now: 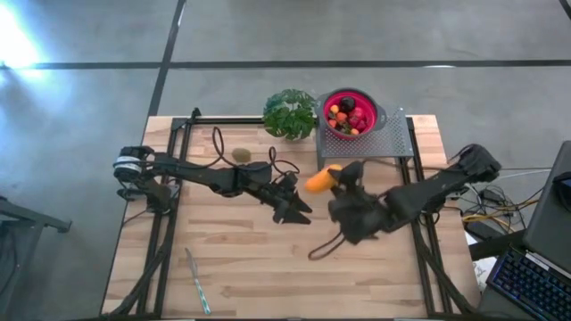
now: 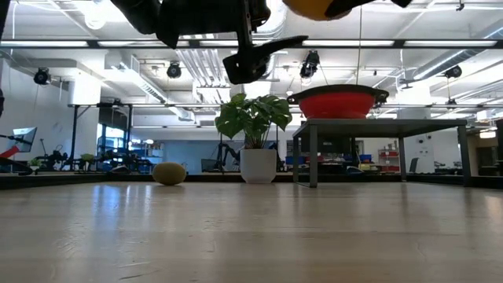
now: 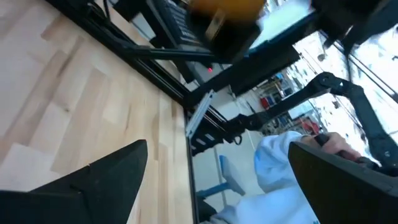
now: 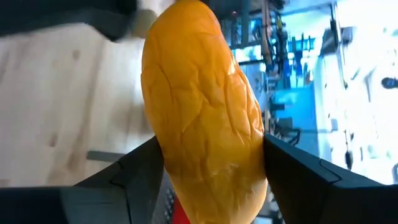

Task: Pick & Place Fruit
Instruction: Put the mango into the red strainer bowl on the shelf

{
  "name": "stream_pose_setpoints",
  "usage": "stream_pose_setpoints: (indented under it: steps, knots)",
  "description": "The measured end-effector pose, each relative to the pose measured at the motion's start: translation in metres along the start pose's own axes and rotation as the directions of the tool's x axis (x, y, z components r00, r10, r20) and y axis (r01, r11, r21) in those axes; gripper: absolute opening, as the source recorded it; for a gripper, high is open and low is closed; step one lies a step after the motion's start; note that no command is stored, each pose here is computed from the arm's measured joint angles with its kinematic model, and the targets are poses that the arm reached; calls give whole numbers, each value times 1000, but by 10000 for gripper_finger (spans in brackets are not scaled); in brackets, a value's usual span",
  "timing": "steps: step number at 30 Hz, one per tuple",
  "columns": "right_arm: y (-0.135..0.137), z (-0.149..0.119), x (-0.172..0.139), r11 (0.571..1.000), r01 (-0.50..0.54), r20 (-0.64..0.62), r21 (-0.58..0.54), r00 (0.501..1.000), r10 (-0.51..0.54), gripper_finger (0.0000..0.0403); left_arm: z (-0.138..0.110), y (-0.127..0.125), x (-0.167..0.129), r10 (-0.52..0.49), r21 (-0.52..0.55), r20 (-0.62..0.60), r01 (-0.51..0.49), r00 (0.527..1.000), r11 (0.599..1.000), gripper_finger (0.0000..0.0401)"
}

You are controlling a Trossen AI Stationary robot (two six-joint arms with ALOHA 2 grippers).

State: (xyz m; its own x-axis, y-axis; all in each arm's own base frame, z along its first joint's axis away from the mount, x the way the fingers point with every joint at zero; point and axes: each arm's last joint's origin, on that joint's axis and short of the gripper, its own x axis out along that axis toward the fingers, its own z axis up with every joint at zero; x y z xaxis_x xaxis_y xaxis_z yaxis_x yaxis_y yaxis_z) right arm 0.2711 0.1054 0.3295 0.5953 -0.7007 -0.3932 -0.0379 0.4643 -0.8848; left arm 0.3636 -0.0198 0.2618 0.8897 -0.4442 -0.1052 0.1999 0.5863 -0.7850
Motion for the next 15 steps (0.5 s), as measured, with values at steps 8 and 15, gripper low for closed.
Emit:
stream_pose_setpoints:
  steps: [8, 15]
  knots:
    - [-66, -43, 9, 972, -54, 4, 231, 999, 55, 258, 2, 2, 0, 57, 0, 67, -57, 996, 998, 394]
    - [-120, -96, 34, 875, -86, -16, 477, 994, 107, 240, 4, 3, -1, 111, -5, 131, -111, 985, 994, 394]
